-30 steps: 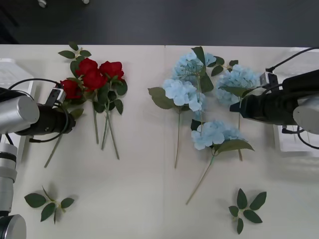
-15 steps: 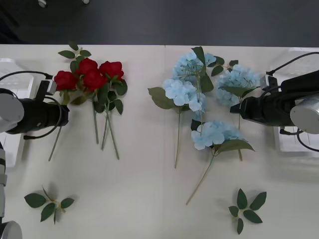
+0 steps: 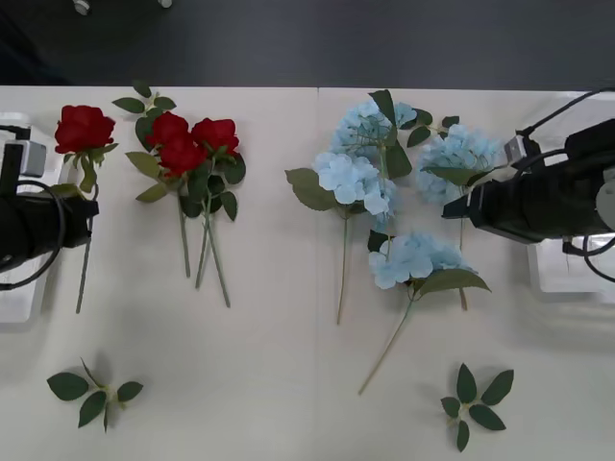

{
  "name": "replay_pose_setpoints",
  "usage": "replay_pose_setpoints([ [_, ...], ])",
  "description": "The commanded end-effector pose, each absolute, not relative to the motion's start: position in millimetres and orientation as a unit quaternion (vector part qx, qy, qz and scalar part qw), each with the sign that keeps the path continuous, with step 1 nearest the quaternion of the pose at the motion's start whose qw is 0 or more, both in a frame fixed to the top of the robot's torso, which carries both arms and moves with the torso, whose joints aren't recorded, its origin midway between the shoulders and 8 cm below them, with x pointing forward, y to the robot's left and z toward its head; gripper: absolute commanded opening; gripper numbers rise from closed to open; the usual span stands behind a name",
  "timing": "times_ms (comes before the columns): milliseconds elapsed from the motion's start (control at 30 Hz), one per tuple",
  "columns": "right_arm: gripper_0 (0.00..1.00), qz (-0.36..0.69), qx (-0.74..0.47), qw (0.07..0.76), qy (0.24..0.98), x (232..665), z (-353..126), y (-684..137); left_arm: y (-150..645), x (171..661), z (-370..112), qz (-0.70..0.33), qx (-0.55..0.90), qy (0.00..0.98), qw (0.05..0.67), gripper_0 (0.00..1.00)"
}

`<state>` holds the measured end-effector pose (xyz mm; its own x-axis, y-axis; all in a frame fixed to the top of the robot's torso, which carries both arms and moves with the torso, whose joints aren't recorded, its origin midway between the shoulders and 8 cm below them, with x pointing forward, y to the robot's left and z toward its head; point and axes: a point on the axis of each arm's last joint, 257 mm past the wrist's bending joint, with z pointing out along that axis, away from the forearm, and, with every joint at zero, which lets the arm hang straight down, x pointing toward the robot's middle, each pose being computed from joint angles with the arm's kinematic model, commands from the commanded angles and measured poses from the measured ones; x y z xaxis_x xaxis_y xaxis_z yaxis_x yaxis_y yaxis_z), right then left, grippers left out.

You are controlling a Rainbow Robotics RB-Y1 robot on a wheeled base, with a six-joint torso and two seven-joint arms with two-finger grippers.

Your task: Put the red flowers into the right box and the blue flowers into the left box

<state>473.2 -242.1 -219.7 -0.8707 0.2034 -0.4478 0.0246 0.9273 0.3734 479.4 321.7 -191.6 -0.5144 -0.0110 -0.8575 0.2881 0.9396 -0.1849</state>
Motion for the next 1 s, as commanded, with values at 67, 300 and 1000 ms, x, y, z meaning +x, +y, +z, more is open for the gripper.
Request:
replay_pose_setpoints([
  [67, 0.99, 0.157, -0.076, 0.260, 0.950, 467, -160, -245, 323, 457, -156, -0.153, 0.163, 0.820, 0.527, 0.00],
  [300, 0.98, 0.194, -0.219, 0.263, 0.919, 446, -123, -231, 277, 426, -128, -0.224, 0.254, 0.742, 0.578, 0.00],
  [1000, 0.98, 0.272, -0.526, 0.429, 0.682, 396, -163, -147, 169, 361, -70, -0.493, 0.418, 0.517, 0.562, 0.00],
])
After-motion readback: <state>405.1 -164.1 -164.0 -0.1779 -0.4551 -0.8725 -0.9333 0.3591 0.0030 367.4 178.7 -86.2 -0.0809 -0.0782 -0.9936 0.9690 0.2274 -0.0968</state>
